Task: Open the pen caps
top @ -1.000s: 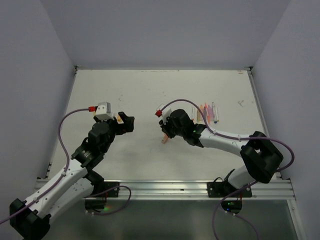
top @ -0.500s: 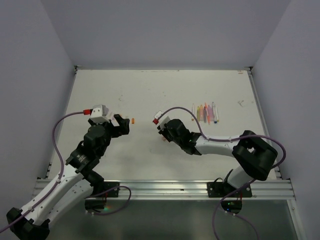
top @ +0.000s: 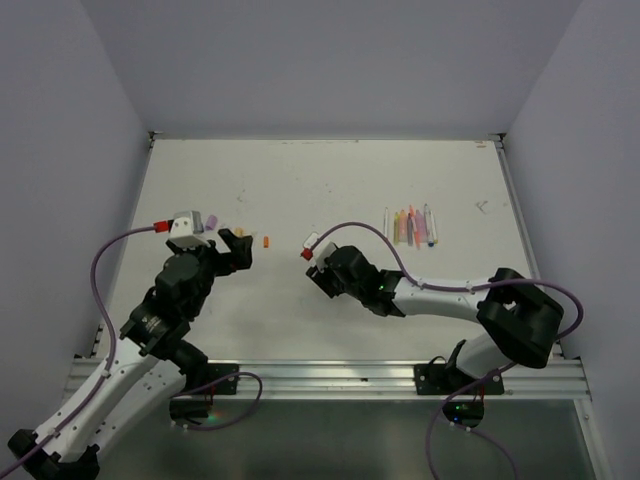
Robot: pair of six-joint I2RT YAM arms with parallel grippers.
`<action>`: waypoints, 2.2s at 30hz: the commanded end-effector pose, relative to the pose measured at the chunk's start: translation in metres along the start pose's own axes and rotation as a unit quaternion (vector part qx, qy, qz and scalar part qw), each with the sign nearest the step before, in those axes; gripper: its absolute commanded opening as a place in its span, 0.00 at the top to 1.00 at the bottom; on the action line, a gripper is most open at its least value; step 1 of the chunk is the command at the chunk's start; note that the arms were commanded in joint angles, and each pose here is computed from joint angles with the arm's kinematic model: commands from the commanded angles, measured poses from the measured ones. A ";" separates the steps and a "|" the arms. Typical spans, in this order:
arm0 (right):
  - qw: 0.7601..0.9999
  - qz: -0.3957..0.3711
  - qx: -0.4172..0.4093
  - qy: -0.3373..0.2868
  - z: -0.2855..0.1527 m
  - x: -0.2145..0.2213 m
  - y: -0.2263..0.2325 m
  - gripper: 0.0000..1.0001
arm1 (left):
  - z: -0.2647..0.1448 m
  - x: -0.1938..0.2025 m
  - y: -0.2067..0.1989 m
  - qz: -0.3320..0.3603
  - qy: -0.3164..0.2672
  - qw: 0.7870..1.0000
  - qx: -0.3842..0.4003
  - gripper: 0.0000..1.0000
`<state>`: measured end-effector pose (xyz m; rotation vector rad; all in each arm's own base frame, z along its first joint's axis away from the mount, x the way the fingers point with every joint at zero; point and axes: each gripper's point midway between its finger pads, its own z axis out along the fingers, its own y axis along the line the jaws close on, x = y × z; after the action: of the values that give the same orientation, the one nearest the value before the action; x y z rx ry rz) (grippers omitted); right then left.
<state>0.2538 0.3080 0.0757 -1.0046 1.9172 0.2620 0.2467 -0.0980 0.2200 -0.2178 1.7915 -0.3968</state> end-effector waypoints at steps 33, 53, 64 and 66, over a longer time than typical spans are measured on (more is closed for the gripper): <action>0.823 0.329 0.436 -0.153 -0.298 -0.056 -0.239 0.01 | -0.019 -0.085 0.037 0.062 -0.010 0.989 -0.135 0.00; 0.797 0.252 0.453 -0.311 -0.456 -0.073 -0.229 0.01 | -0.224 -0.243 0.091 0.024 -0.310 0.920 -0.237 0.00; 0.808 0.236 0.443 -0.309 -0.442 -0.077 -0.229 0.01 | -0.215 -0.228 0.100 -0.004 -0.319 0.915 -0.248 0.00; 0.809 0.234 0.443 -0.309 -0.441 -0.077 -0.228 0.02 | -0.212 -0.227 0.100 -0.005 -0.318 0.915 -0.249 0.00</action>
<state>0.1567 -0.0423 0.4239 0.2299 1.3814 -0.0512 0.1087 0.1015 0.4259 -0.5912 1.2576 0.1455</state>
